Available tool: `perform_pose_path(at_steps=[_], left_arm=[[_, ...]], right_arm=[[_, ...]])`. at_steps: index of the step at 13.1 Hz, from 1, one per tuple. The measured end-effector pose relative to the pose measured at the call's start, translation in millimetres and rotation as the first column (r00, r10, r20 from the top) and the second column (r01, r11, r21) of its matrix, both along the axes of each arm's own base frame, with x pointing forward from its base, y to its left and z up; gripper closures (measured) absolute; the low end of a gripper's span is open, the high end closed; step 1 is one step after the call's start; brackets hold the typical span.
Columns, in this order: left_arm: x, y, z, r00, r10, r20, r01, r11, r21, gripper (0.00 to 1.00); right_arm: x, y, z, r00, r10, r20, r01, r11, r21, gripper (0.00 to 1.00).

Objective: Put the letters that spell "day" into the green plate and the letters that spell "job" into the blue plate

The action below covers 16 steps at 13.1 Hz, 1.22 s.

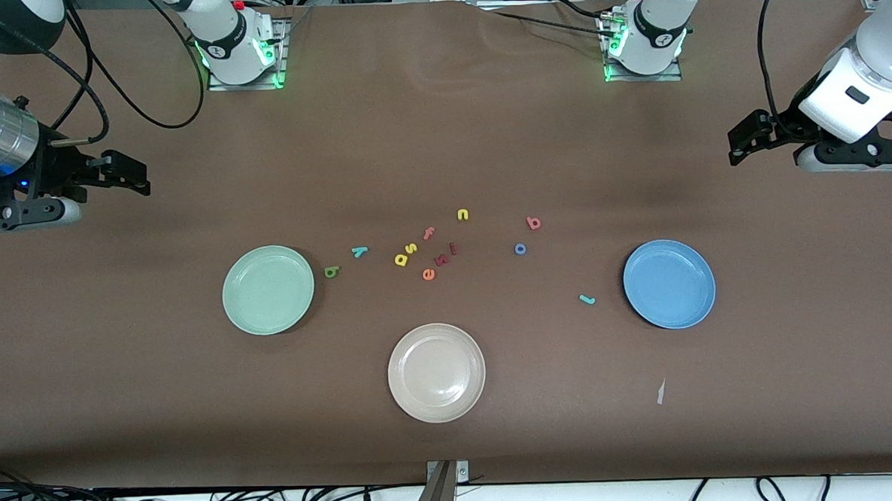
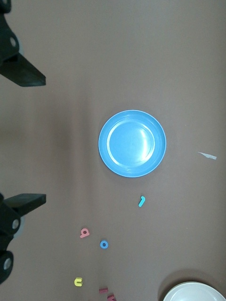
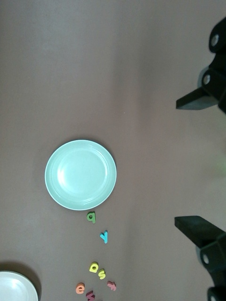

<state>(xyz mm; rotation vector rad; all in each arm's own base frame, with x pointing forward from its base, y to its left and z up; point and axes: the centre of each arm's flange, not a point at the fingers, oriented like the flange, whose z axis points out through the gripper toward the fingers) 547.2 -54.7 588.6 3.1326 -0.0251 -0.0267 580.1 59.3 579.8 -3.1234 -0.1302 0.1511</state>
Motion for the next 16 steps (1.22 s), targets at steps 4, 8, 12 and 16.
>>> perform_pose_path(at_steps=[4,8,12,16], left_arm=[[0.0,0.0,0.0,1.000,0.000,0.000,0.000,1.000,0.000,0.00],[0.0,0.1,0.0,1.000,0.000,0.000,0.000,1.000,0.000,0.00],[0.0,0.1,0.0,1.000,0.000,0.000,0.000,1.000,0.000,0.00],[0.1,0.9,0.0,1.000,0.002,0.000,-0.002,1.000,0.000,0.00]], right_arm=[[0.0,0.0,0.0,1.000,0.000,0.000,0.000,1.000,0.000,0.00],[0.0,-0.1,0.0,1.000,0.000,0.000,0.000,1.000,0.000,0.00],[0.0,-0.1,0.0,1.000,0.000,0.000,0.000,1.000,0.000,0.00],[0.6,1.8,-4.3,1.000,0.002,-0.008,-0.002,1.000,0.002,0.00]])
